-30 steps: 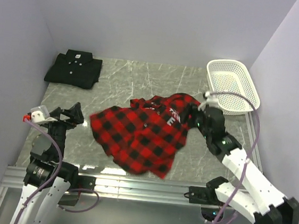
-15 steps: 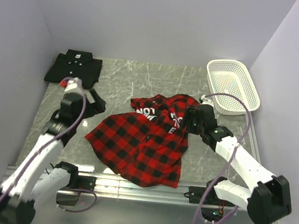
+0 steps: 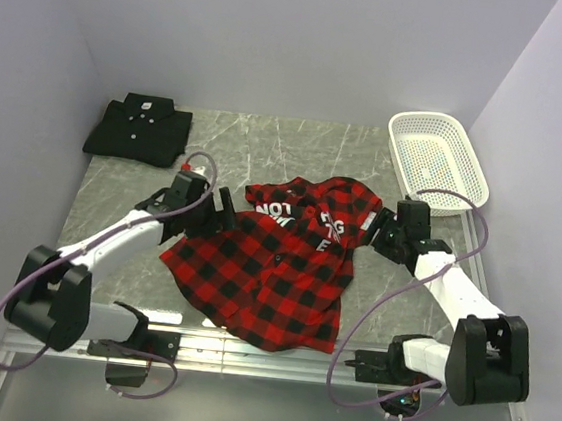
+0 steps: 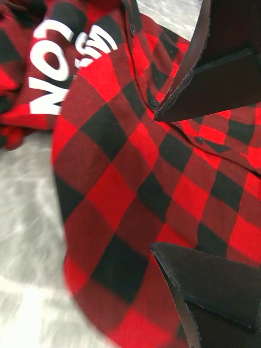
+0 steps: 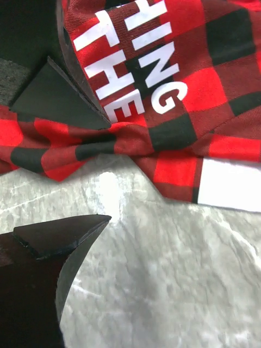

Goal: Fold and stack the long sleeve shirts
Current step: Move the shirt to the center of the board, then flatten the shirt out

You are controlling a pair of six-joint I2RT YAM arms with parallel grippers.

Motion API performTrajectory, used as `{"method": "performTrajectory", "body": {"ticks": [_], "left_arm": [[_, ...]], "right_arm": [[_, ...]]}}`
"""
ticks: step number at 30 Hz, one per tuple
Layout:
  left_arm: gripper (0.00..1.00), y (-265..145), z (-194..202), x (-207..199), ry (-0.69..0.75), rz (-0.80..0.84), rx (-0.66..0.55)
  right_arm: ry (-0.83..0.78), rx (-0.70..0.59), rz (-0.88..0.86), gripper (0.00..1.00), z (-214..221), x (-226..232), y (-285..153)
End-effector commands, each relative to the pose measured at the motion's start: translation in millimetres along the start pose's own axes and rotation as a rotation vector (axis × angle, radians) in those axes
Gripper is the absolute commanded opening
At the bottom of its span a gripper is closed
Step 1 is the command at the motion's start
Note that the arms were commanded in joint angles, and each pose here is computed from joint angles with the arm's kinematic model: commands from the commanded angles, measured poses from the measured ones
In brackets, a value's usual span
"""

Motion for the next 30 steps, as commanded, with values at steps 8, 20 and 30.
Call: {"method": "performTrajectory", "body": {"ticks": [8,20,30], "left_arm": [[0.98,61,12,13,-0.151,-0.107,0.044],[0.99,130,-129,16,-0.092,-0.297,-0.204],[0.99,36,-92,-83,0.456,-0.142,-0.249]], "right_arm": [[-0.002,0.127,-0.138,0.67,12,19,16],[-0.025,0.039,-0.201,0.66,-11,48,8],[0.101,-0.156,-0.075,0.72,-57,30,-13]]}}
Point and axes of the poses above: each gripper's point midway between its finger pads, its own y axis out along the fingers, its own x axis along the line the jaws close on, z = x × y, the point moved 6 cm from there along -y, back along the fingers, and after that the axes turned 2 degrees about -y, right-handed, at the moved point
